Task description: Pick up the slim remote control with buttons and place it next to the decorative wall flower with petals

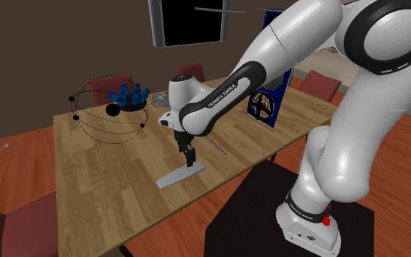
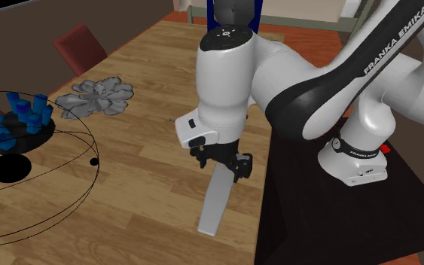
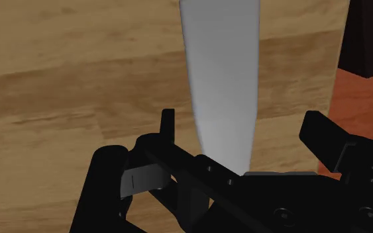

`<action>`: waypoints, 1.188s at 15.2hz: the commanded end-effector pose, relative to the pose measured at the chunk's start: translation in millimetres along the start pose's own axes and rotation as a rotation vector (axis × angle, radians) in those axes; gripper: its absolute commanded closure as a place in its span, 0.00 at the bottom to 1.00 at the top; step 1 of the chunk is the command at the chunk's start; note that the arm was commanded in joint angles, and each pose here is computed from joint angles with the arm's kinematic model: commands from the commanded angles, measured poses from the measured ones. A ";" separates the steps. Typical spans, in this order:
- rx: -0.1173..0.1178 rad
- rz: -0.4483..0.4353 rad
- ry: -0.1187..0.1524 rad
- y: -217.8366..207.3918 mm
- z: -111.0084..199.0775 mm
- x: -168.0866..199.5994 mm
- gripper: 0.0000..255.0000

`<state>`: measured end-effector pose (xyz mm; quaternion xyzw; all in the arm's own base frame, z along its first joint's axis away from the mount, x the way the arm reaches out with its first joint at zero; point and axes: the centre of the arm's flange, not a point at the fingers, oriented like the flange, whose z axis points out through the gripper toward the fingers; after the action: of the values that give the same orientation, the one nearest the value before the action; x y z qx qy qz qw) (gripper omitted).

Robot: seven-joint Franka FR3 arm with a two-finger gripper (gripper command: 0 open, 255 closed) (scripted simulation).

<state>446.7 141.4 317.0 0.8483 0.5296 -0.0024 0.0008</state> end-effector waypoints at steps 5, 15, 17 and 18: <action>-0.010 -0.159 -0.002 -10.4 45.1 27.6 0.00; -0.010 -0.159 -0.002 -10.1 74.6 27.6 0.00; -0.010 -0.159 -0.002 -10.1 74.6 27.6 0.00; -0.010 -0.159 -0.002 -10.1 74.5 27.6 0.00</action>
<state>449.5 170.3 242.4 0.8035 0.5953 -0.0008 0.0055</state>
